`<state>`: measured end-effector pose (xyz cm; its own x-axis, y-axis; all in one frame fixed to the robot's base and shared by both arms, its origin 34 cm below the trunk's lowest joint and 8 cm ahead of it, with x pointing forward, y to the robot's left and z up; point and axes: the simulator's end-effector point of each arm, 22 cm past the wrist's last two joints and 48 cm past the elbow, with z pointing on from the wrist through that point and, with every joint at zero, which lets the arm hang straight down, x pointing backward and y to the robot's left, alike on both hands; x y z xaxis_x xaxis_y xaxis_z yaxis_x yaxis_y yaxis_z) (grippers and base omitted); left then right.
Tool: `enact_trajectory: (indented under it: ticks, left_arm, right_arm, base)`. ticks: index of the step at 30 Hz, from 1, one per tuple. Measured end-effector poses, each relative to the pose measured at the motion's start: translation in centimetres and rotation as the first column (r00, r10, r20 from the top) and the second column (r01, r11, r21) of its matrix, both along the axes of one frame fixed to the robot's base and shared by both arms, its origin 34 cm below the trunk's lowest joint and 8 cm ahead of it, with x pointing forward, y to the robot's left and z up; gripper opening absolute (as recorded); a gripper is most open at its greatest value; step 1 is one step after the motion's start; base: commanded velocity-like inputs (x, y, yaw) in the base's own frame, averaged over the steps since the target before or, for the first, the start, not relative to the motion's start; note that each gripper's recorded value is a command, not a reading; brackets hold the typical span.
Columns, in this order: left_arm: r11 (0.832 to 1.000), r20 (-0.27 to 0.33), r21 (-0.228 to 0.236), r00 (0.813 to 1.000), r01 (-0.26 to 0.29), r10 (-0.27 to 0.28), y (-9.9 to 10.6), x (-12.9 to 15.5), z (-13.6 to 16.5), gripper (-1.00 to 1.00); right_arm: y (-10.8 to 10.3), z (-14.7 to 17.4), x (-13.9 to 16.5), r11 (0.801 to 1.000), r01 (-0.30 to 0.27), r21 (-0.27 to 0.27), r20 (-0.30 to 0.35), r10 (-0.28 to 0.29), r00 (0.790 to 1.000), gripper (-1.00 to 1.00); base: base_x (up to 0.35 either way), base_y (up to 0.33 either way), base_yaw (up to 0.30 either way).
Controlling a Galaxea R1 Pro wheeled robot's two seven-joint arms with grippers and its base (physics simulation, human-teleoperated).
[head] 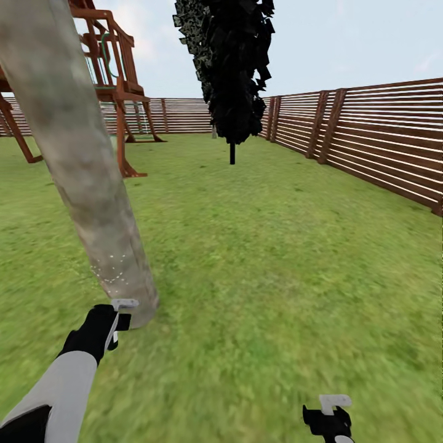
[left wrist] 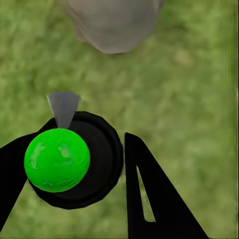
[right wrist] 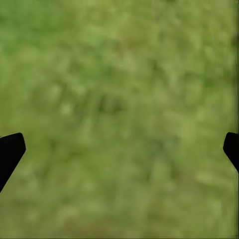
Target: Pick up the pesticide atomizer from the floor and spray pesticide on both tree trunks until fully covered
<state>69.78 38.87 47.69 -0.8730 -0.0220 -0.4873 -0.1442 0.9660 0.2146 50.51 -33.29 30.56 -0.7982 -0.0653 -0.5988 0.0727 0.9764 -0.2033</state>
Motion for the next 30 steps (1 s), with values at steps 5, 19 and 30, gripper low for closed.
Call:
enact_trajectory:
  ticks: [5,19,30]
  left_arm:
    - [1.0,0.001,0.001,1.0,-0.002,0.002,0.2,0.0,0.1,-1.0]
    - [0.999,-0.003,-0.024,1.0,-0.029,0.029,0.3,-0.6,-0.5,-1.0]
    - [0.999,0.025,-0.036,1.0,-0.014,0.015,-1.4,0.3,0.2,-1.0]
  right_arm:
    - [0.2,0.0,0.0,1.0,-0.001,0.003,0.0,0.001,1.0,1.0]
    - [0.3,0.0,0.0,1.0,-0.003,0.002,-0.001,0.003,1.0,1.0]
    - [0.4,0.0,0.0,1.0,-0.002,0.004,-0.001,0.002,1.0,1.0]
  base:
    - [0.086,-0.272,0.226]
    - [0.082,-0.263,0.277]
    - [0.153,-0.239,0.277]
